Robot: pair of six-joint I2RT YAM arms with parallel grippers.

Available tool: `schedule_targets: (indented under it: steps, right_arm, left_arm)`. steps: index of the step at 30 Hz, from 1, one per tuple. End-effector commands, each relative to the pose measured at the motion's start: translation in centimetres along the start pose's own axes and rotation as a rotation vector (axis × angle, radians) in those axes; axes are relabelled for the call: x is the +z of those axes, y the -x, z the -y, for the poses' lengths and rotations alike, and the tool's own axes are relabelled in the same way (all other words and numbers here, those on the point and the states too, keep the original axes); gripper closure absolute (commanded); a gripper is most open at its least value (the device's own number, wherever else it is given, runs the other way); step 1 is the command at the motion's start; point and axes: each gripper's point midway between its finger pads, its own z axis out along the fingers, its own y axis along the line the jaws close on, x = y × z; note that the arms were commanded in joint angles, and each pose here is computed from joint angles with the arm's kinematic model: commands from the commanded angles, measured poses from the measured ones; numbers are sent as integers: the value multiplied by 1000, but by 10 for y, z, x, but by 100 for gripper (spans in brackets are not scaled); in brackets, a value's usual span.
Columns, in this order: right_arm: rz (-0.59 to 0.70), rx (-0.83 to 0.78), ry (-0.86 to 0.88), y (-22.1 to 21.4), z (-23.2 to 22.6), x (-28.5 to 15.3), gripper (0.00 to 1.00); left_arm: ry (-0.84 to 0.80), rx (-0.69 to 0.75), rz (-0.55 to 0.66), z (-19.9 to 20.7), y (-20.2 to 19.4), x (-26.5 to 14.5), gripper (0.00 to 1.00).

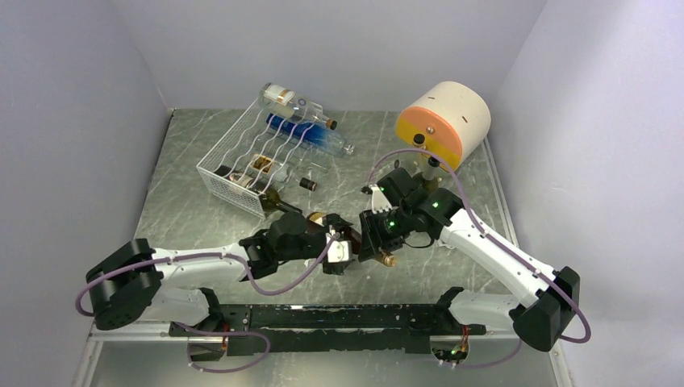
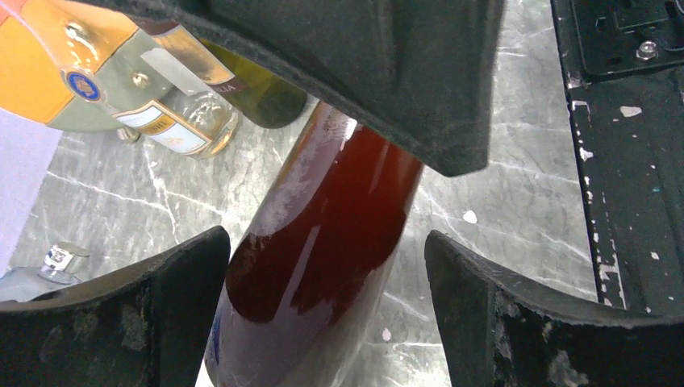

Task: Take the wine bottle off the wine rack

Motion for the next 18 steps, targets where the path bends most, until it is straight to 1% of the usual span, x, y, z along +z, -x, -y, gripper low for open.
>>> schedule_targets:
  steps: [1, 3, 4, 5, 7, 9, 10, 11, 13, 14, 15, 18]
  right_arm:
    - [251, -164, 231, 54, -55, -25, 100]
    - [250, -163, 238, 54, -57, -26, 100]
    - [250, -164, 239, 54, -57, -27, 100]
    - [250, -164, 234, 53, -56, -27, 100]
    - [261, -161, 216, 54, -54, -28, 100]
    - [276, -157, 216, 55, -54, -30, 100]
    - [283, -153, 217, 56, -54, -30, 95]
    - [292, -148, 213, 57, -53, -31, 87]
    - [304, -135, 195, 59, -51, -30, 83]
    - [311, -127, 187, 60, -49, -30, 78]
    - [321, -116, 176, 62, -47, -30, 72]
    - [357, -67, 114, 66, -37, -32, 58]
  left_arm:
    - [-9, -14, 82, -3, 20, 14, 6]
    - [-17, -33, 83, 0, 18, 17, 6]
    - [-10, -36, 84, -1, 18, 17, 3]
    - [1, -36, 83, -3, 18, 17, 6]
    - [32, -36, 74, -9, 17, 16, 23]
    - [56, -45, 66, -13, 17, 17, 36]
    - [63, -50, 62, -15, 16, 18, 42]
    - [68, -57, 55, -16, 14, 19, 48]
    - [76, -73, 51, -17, 14, 21, 65]
    - [76, -82, 50, -17, 15, 21, 71]
    - [85, -91, 49, -18, 15, 22, 76]
    - [115, -135, 58, -22, 18, 21, 84]
